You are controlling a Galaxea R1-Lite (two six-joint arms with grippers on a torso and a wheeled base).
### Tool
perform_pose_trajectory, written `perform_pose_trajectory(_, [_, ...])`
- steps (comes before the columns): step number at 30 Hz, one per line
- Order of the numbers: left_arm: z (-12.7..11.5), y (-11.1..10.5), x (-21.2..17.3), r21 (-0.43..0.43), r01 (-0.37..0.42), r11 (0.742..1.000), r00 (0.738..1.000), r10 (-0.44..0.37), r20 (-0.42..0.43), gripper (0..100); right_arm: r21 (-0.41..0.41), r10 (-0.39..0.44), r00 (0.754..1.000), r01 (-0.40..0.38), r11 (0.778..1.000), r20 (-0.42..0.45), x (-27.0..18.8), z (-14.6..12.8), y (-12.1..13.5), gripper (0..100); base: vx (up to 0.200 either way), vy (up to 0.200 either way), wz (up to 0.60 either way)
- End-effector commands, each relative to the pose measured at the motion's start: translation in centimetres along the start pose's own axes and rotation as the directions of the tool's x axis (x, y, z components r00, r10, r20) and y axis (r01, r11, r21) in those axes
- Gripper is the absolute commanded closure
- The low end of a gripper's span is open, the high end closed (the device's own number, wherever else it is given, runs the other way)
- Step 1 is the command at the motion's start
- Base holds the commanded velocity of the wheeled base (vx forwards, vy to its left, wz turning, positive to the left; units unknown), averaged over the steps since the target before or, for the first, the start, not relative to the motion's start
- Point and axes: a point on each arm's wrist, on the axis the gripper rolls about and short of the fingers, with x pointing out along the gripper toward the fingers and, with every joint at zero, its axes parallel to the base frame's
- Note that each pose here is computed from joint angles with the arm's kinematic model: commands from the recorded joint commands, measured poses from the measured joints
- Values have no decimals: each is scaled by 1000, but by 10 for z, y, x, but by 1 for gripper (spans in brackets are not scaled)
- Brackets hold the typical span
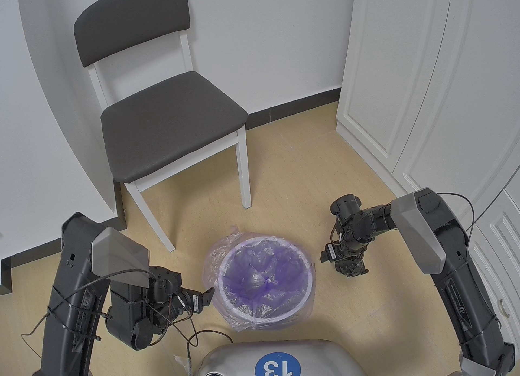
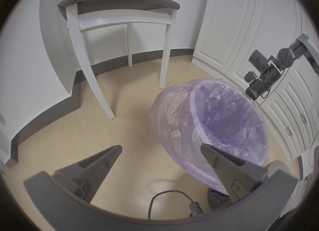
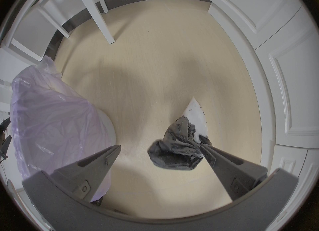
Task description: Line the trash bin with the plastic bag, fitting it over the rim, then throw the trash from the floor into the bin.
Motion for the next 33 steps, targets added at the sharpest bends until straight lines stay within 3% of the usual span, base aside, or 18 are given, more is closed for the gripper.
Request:
perform_pose_trajectory(1, [1,0,0,-5,1,1000,1000,-1,16,0,-12,-29,1000,29,1000,-9,2,-1,-7,0,0,0,0])
perform_pose_trajectory(6, [1,-1,0,-1,2,1000,1000,-2,16,0,-64,-60,998,59,996,-14,4,-2,-14,0,0,0,0])
perform_pose_trajectory(25, [1,-1,0,1,2,1000,1000,-2,16,0,-124,-63,998,59,991,-29,5,-3,-18,0,0,0,0])
perform_pose_trajectory(30, [1,-1,0,5,2,1000,1000,-2,16,0,-234,-60,997,50,971,-38,5,-5,-18,0,0,0,0])
perform_pose_trajectory(31, [1,-1,0,5,2,1000,1000,-2,16,0,-254,-60,997,49,966,-38,5,-5,-18,100,0,0,0])
perform_pose_trajectory(33, [1,-1,0,5,-1,1000,1000,1,18,0,-272,-60,997,48,961,-38,5,-5,-18,100,0,0,0])
